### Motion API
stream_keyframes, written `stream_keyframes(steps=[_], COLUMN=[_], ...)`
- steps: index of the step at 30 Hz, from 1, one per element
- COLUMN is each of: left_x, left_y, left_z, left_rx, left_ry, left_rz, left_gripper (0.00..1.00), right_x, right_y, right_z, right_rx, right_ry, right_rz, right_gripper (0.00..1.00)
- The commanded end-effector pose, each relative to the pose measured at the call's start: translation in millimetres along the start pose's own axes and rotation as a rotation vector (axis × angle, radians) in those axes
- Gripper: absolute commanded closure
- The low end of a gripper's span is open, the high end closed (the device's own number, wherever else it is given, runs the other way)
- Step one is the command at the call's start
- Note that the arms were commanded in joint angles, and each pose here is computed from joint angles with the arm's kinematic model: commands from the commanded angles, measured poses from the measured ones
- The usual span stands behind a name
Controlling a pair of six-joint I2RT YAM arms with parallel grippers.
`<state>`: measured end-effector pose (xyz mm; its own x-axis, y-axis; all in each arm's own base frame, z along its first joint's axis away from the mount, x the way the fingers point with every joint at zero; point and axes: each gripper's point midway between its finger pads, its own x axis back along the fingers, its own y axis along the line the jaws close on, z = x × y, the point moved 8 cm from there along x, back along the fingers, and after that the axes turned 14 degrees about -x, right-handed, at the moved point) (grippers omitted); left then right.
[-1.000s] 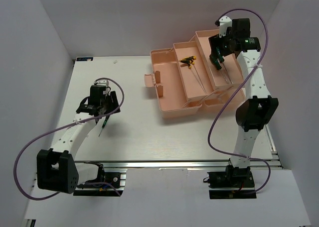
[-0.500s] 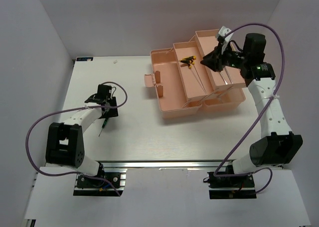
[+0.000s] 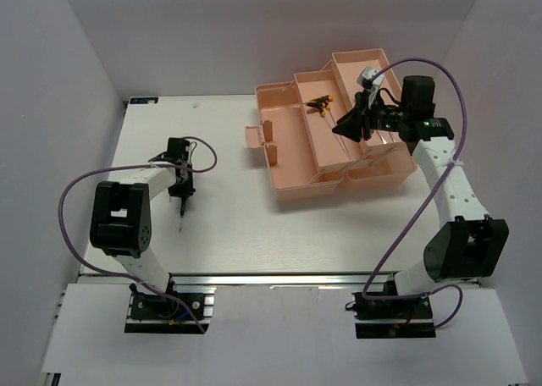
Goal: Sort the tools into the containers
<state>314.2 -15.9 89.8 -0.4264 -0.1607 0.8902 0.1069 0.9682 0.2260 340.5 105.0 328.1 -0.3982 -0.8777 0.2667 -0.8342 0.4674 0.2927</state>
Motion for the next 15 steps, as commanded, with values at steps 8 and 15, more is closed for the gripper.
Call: stream_keyframes(steps=[8, 15], left_x=[4.5, 82.6], left_y=[-9.0, -23.4], left_z=[1.1, -59.3], left_rx=[0.000, 0.115], left_ry=[-0.004, -0.314], left_rz=[0.139, 0.448], left_gripper=[0.95, 1.00], right_x=[4.9, 5.2], right_y=[14.7, 12.5], right_z=[-3.3, -1.9], right_rx=[-0.011, -0.028], right_ry=[-0.046, -0.054], right_rz=[-0.016, 0.013], right_gripper=[0.59, 0.47])
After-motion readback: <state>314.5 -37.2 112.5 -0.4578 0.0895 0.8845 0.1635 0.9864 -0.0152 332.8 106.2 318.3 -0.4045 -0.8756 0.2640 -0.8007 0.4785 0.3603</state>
